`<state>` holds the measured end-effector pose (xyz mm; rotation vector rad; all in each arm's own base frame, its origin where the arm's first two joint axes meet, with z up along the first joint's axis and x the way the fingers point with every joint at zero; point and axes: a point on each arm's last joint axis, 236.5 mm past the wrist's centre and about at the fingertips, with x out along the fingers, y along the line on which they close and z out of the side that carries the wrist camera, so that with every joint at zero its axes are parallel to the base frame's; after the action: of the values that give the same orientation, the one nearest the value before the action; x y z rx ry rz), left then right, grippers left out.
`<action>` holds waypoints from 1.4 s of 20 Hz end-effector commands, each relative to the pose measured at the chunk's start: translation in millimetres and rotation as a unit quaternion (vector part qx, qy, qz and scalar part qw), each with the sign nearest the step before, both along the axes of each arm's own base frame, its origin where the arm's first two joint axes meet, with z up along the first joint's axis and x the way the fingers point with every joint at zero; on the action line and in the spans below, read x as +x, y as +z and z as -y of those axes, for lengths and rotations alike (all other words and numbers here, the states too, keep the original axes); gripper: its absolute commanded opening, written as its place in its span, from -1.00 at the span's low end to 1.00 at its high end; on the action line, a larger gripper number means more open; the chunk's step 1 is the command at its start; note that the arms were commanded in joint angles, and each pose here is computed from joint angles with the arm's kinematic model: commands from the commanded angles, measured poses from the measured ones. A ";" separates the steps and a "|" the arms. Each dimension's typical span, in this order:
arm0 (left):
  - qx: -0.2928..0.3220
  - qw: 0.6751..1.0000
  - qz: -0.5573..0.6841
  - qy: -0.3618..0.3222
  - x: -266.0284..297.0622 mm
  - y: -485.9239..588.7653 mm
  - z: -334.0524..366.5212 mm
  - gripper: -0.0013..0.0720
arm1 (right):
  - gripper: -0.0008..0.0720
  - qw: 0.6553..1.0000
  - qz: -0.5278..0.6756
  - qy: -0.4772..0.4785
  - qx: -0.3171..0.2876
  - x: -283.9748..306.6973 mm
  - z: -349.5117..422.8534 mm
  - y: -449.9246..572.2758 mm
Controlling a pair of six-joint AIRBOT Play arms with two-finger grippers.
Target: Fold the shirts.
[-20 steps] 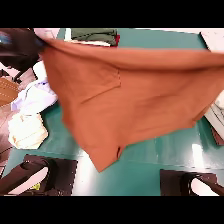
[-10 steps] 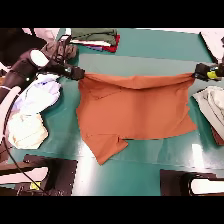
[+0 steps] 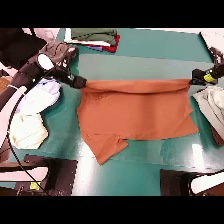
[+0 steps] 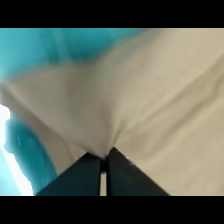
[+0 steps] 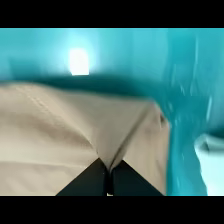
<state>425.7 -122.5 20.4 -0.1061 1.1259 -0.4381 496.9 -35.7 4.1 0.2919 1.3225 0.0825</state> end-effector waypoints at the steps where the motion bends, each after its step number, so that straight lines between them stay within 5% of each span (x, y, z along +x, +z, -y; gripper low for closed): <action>1: 0.026 0.995 -0.099 -0.008 -44.9 -29.6 -10.3 -0.89 | -0.90 0.995 -0.099 -0.015 -0.030 -41.2 21.1 -26.1; 7: 0.017 0.993 -0.114 -0.005 -53.1 -42.8 -6.8 -0.88 | -0.90 0.992 -0.122 -0.019 -0.015 -53.1 17.8 -45.1; 8: 0.016 0.994 -0.111 -0.004 -51.6 -42.4 -6.8 -0.75 | -0.74 0.992 -0.123 -0.019 -0.015 -53.5 17.7 -44.9; 9: 0.015 0.994 -0.112 -0.002 -51.7 -42.2 -6.2 0.24 | 0.18 0.992 -0.127 -0.018 -0.014 -55.7 17.3 -44.7; 10: 0.011 0.992 -0.127 0.014 -55.3 -42.6 -6.8 0.98 | 1.00 0.991 -0.133 -0.017 -0.013 -59.0 16.6 -43.4; 15: 0.042 0.975 -0.220 0.012 -119.6 -26.5 -21.9 0.93 | 0.96 0.993 -0.107 -0.046 -0.015 -69.4 34.7 -1.6; 18: -0.020 0.971 -0.232 0.058 -169.8 -17.2 -4.0 0.93 | 0.96 0.996 -0.045 -0.069 0.037 -68.9 25.4 29.3; 23: -0.140 0.892 -0.420 0.086 -284.2 -59.6 44.5 0.93 | 0.96 0.995 -0.018 -0.067 0.070 -86.5 3.1 31.9; 28: -0.180 0.878 -0.419 0.147 -290.5 -80.3 55.0 0.93 | 0.96 0.996 -0.027 -0.047 0.070 -101.4 -16.9 20.0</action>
<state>138.5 -168.2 -49.8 -0.7277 1.8572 -0.3744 400.6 -30.5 27.2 0.4821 1.3646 0.0652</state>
